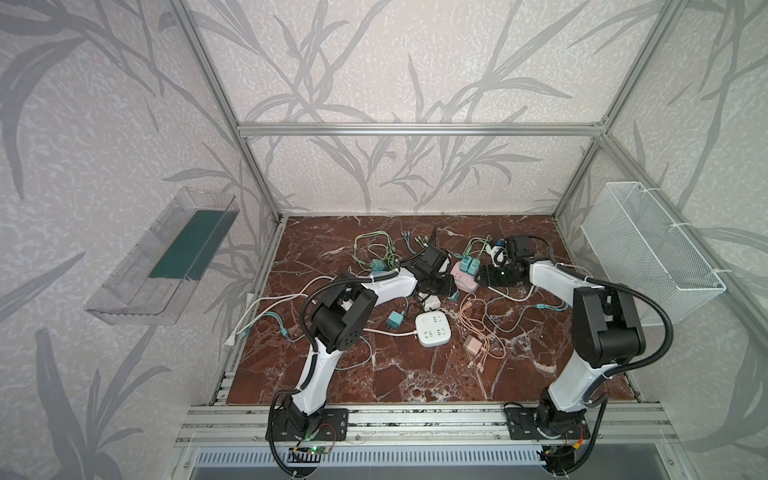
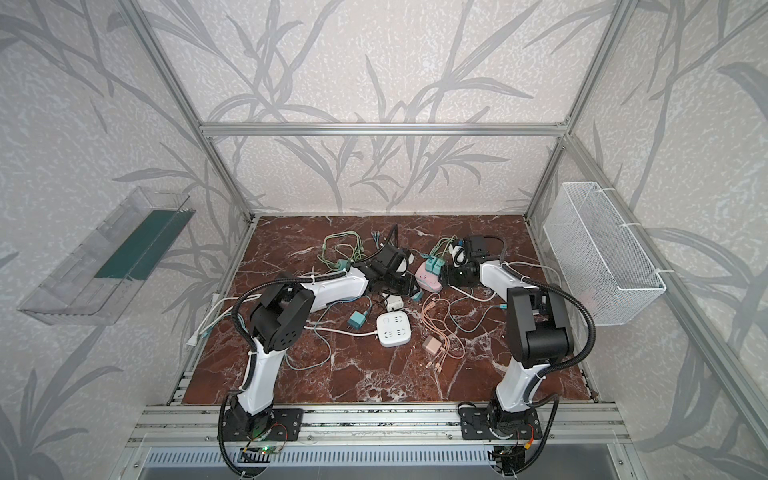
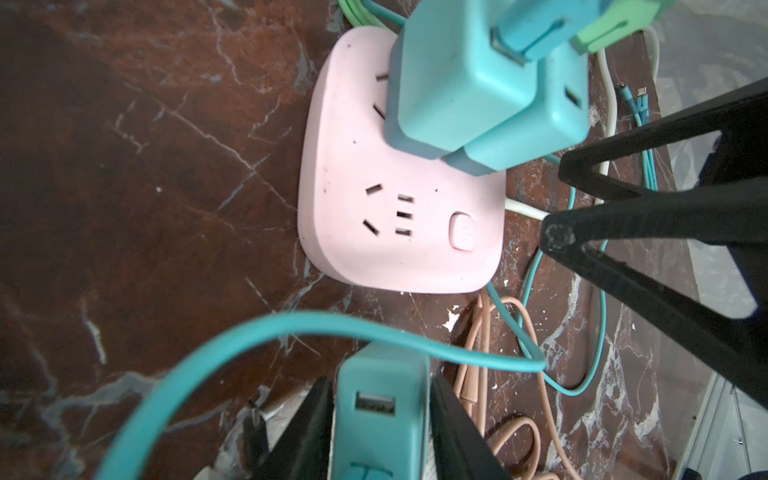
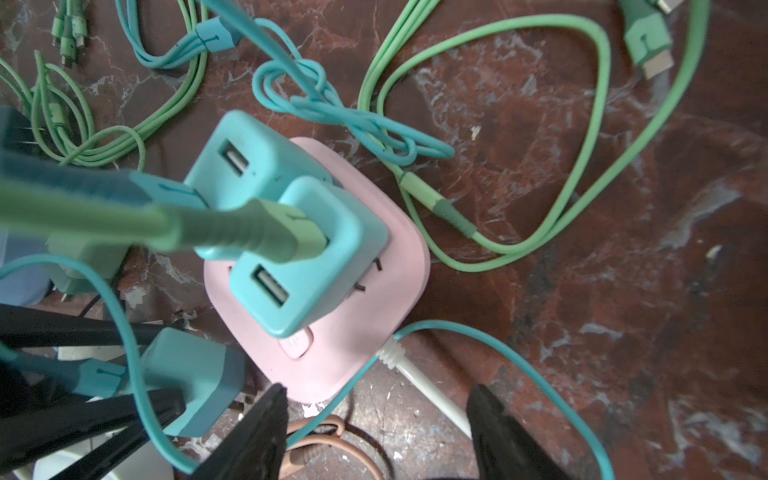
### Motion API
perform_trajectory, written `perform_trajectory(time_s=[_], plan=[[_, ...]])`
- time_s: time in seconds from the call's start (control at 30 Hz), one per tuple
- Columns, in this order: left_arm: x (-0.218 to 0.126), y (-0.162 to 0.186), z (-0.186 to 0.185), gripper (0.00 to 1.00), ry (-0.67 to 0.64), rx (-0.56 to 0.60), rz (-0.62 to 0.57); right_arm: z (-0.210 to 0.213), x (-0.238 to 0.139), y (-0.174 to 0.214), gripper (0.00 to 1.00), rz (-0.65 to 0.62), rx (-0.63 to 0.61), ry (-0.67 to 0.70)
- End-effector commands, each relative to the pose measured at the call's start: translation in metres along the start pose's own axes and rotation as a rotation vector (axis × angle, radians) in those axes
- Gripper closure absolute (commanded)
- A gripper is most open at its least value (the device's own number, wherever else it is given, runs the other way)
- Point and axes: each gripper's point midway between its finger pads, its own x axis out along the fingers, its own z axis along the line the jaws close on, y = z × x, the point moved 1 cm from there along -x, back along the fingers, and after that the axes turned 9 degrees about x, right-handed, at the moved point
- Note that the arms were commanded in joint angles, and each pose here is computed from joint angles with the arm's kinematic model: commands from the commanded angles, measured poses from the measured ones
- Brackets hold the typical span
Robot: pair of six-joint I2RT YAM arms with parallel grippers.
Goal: Pull the plug off the socket
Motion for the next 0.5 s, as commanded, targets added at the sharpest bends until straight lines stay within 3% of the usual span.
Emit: perform_trajectory(time_s=[0.0, 0.3, 0.47], plan=[[-0.016, -0.008, 0.000, 0.56, 0.002, -0.003, -0.027, 0.000, -0.015, -0.017, 0.31, -0.069, -0.110, 0.029], [-0.035, -0.018, 0.015, 0.52, -0.067, 0.017, -0.045, 0.003, -0.017, -0.027, 0.30, -0.126, -0.362, 0.034], [-0.049, -0.030, 0.014, 0.49, -0.109, 0.074, -0.045, 0.015, -0.011, -0.032, 0.30, -0.146, -0.448, -0.036]])
